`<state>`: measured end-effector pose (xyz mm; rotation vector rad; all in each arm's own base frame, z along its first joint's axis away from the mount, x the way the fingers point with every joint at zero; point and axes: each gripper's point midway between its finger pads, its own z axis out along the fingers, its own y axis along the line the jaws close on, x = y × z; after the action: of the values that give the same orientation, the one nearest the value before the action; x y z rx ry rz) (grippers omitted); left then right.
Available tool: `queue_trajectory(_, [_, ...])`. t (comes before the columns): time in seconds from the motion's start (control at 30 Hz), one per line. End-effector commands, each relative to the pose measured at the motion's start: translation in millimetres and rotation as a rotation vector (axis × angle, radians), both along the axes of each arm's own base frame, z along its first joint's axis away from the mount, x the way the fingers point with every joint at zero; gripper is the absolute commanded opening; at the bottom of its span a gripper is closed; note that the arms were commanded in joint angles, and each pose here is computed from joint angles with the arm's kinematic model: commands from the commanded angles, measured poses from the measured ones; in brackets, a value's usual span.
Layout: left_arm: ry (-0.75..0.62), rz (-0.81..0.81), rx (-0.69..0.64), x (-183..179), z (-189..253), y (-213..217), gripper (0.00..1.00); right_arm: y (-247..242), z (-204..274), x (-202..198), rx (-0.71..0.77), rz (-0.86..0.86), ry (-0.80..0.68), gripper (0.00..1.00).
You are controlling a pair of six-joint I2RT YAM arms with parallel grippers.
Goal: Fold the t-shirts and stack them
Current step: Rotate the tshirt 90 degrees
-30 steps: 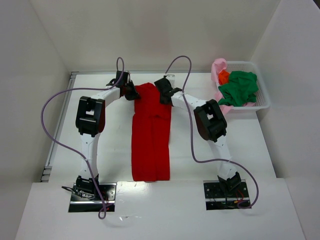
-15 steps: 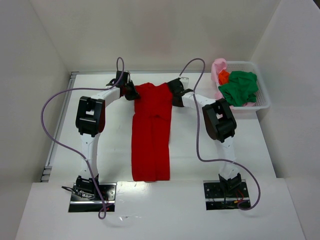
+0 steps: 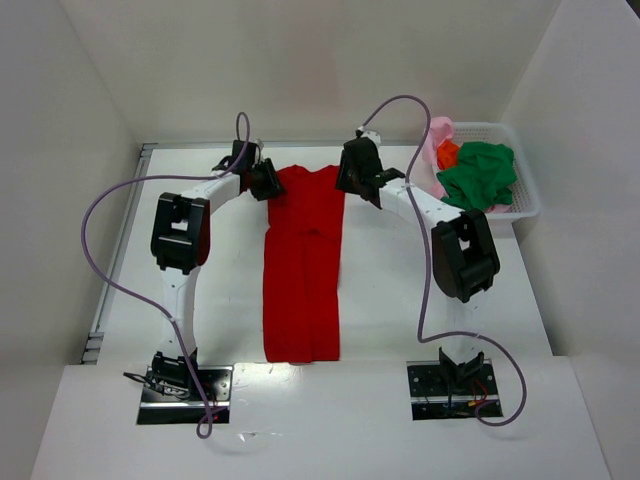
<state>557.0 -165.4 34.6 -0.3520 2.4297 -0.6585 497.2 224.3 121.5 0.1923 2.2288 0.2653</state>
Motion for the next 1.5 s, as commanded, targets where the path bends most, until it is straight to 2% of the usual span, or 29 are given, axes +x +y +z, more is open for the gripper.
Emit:
queue_trajectory(0.0, [-0.020, -0.031, 0.030, -6, 25, 7, 0.48, 29, 43, 7, 0.122, 0.118, -0.094, 0.45])
queue_trajectory(0.1, [-0.078, -0.050, 0.026, -6, 51, 5, 0.59, 38, 33, 6, 0.134, 0.164, -0.068, 0.45])
queue_trajectory(0.2, [-0.131, -0.107, -0.010, -7, 71, -4, 0.62, 41, 10, 9, 0.123, 0.171, -0.024, 0.40])
queue_trajectory(0.23, [-0.129, -0.129, -0.032, -10, 73, -8, 0.61, 40, -12, 7, 0.105, 0.168, 0.021, 0.38])
queue_trajectory(0.47, [-0.142, -0.183, -0.043, -13, 70, -24, 0.48, 44, -50, 11, 0.099, 0.158, 0.097, 0.34])
queue_trajectory(0.73, [-0.083, -0.208, -0.064, -12, 40, -30, 0.47, 37, -79, 9, 0.048, 0.139, 0.146, 0.32])
queue_trajectory(1.07, [-0.001, -0.147, -0.003, -12, 3, -18, 0.46, 9, -103, 4, -0.073, 0.041, 0.202, 0.27])
queue_trajectory(1.47, [0.014, -0.146, 0.012, -11, -3, -16, 0.46, -24, -111, -1, -0.115, -0.036, 0.233, 0.26])
